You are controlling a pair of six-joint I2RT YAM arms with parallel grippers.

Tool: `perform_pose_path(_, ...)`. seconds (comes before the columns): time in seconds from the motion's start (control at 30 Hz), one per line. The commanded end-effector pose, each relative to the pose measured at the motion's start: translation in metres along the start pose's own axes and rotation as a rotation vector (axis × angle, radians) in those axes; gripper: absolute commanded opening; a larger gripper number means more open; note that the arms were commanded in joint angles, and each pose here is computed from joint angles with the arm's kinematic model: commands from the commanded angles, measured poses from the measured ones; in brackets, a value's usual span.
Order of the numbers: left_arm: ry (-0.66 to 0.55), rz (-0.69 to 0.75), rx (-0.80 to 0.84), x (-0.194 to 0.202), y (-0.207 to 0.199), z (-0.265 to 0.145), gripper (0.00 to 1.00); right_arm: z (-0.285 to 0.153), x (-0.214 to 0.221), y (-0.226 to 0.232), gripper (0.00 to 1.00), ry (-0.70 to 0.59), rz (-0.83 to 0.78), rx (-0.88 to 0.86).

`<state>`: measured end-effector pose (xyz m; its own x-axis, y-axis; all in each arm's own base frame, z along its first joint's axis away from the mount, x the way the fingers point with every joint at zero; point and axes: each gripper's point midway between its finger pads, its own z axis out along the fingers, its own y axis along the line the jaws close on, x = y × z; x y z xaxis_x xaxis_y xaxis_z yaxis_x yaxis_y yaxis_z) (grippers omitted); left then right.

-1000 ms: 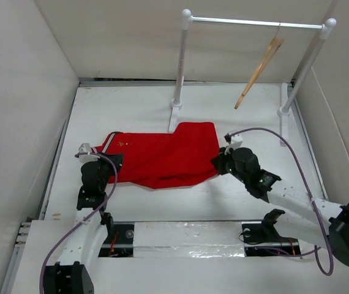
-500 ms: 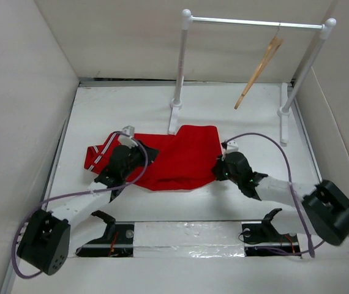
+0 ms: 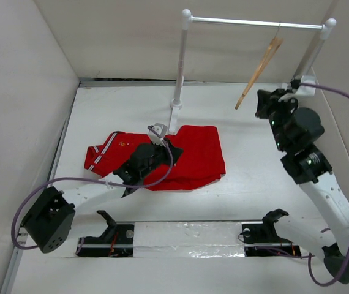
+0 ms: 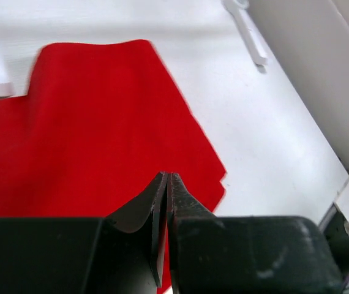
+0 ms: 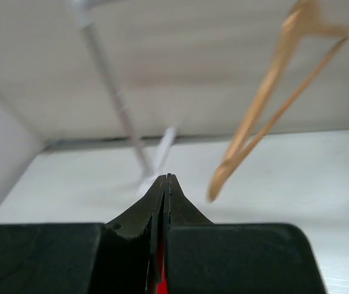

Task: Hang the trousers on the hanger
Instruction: Pick up the hanger from the clothesline.

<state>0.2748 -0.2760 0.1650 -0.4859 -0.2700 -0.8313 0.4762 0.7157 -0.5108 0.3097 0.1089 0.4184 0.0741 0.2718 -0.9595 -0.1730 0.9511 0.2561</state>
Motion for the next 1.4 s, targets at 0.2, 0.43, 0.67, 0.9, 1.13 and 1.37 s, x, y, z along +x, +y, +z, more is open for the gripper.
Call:
perform_pose_path(0.2, -0.159, 0.138, 0.088, -0.042, -0.037, -0.026, 0.0, 0.096, 0.007, -0.066, 0.71, 0.149, -0.182, 0.239)
perform_pose_path(0.43, -0.138, 0.127, 0.097, -0.038, -0.039, -0.024, 0.17, 0.135, 0.031, -0.096, 0.71, 0.209, -0.164, 0.313)
perform_pose_path(0.67, -0.139, 0.12, 0.107, -0.039, -0.042, -0.024, 0.17, 0.149, 0.06, -0.106, 0.45, 0.259, -0.163, 0.286)
perform_pose_path(0.9, -0.135, 0.118, 0.116, -0.037, -0.042, -0.024, 0.18, 0.147, 0.069, -0.12, 0.38, 0.271, -0.167, 0.296)
perform_pose_path(1.13, -0.134, 0.114, 0.107, -0.036, -0.041, -0.023, 0.18, 0.147, 0.08, -0.128, 0.33, 0.3, -0.17, 0.291)
perform_pose_path(1.37, -0.131, 0.111, 0.109, -0.035, -0.041, -0.022, 0.19, 0.144, 0.073, -0.125, 0.0, 0.286, -0.185, 0.271)
